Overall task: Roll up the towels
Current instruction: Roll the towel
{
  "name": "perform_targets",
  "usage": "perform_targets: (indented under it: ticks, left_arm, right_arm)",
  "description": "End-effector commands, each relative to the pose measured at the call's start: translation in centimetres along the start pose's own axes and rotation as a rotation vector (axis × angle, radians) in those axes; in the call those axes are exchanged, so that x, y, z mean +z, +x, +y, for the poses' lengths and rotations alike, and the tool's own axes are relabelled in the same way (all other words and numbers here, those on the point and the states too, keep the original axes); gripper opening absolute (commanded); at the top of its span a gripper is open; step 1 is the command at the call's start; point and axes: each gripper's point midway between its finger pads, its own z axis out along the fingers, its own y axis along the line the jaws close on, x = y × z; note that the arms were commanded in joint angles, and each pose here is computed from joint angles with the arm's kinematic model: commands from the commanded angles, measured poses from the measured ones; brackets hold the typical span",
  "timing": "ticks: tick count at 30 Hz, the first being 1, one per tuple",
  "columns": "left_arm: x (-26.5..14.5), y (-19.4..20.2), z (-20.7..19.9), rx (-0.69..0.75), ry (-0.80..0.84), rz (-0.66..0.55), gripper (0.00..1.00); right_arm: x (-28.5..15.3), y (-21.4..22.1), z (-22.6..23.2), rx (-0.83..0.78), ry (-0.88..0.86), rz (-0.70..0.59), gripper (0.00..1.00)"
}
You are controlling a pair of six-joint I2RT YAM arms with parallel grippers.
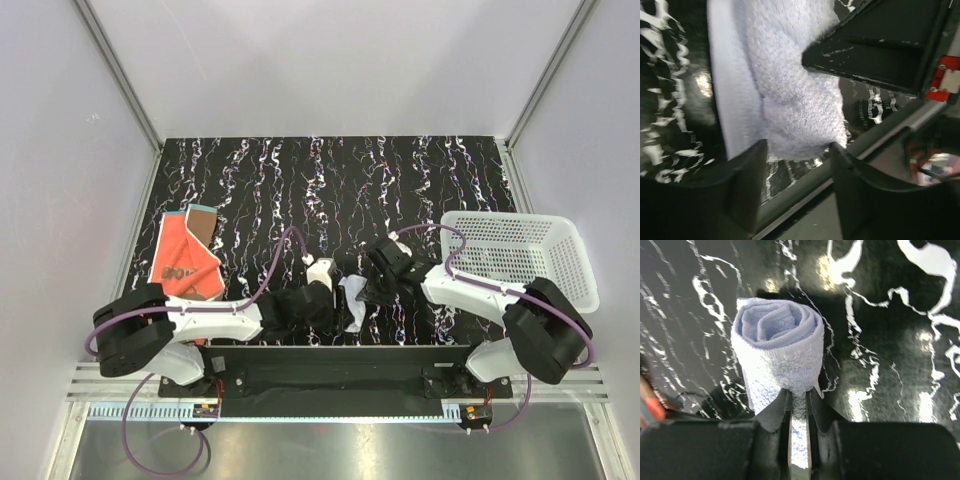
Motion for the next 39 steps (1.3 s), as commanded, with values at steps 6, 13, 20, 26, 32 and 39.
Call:
perform_targets:
  ticks: [6,13,20,26,32,39]
  left_arm:
    - [-3.7,-3.1,0.6,0.336,-0.356,-0.193,0.69]
    - [-3.3,-2.6,-2.3,0.533,-0.45,-0.279,0.74]
    - [-0.6,-1.0,-2.7,0.604,-0.486,-0.233,0.77]
    - [1.6,0.6,-1.5,0.647,-0.543,-0.189,0.77]
    - [2.0,1.5,0.0,0.654,-0.583,-0.166,0.5]
    - [1.5,2.4,1.1,0.624,-0.54,-0.133,0.1]
  right_arm:
    - [0.4,1.6,-2.5,0.0,0.179,0.054,0.07]
    - [0.3,1.3,-1.8,-0.02,0.189,0.055,0.08]
    - [0.1,1.3,-1.3,-0.025,0.178,0.061,0.09]
    - [0.1,1.8,-0.9,-0.031,0.156,0.086,0.1]
    - [-0.1,1.9,-0.5,-0.026,0.134,0.089,0.14]
    - [-1.0,1.9,0.7,-0.026,0.086,0.101,0.46]
